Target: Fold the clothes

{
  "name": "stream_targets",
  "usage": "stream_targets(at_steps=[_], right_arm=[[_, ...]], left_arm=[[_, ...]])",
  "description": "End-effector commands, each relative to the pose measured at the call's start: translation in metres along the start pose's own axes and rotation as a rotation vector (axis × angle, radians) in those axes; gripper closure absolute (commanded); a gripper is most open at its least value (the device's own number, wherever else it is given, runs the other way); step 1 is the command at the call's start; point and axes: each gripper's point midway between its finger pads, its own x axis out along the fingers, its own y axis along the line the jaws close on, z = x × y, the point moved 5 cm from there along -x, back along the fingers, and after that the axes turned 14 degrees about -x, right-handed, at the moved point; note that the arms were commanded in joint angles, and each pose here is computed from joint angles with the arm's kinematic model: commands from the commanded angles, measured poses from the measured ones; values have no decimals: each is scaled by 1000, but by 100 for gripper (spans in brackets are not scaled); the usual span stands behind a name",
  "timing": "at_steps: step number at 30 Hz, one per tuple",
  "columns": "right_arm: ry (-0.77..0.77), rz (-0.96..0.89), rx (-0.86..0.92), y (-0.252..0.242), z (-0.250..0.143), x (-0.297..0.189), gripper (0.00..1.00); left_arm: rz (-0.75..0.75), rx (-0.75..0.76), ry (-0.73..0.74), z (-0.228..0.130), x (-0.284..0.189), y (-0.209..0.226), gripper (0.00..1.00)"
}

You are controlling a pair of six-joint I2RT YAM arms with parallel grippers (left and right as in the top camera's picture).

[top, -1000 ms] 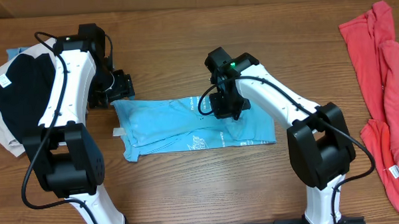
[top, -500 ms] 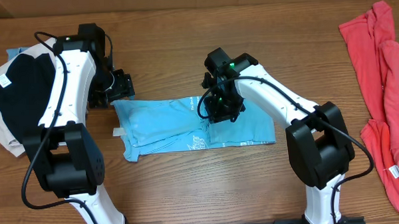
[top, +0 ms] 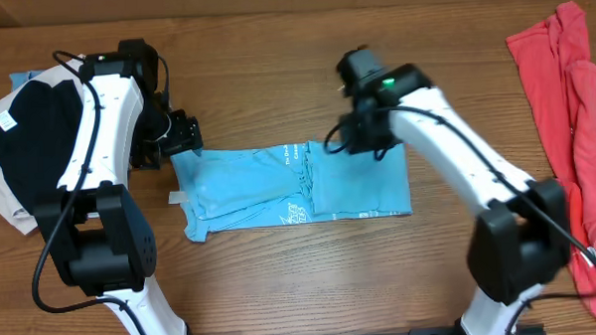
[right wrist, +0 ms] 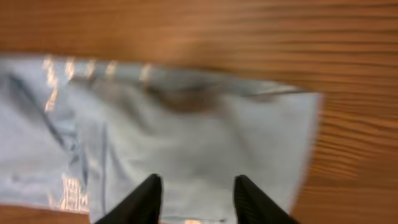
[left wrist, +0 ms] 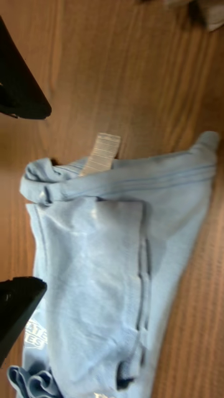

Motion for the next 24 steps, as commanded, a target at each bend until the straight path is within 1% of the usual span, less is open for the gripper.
stream_targets(at_steps=[1,4,10,20,23,24], right_arm=[[-171,-104,142,-46,9,-59,52],[-170,-122,205,-71,0,-69,50],[-85,-144,303,-108,-22,-69,50],[-71,-144,327,-114,-26,-69,50],[-72,-143,347,-114,-27,-69,50],[-72,-141,349,-114,-27,-69,50]], left_arm=[[11,2,52,-7,10,2,15],[23,-1,77,-11,23,5,15],[48,0,123,-24,64,13,14],[-12,24,90,-31,124,18,15],[-41,34,86,-34,135,17,20],[-50,43,79,-34,138,16,27]])
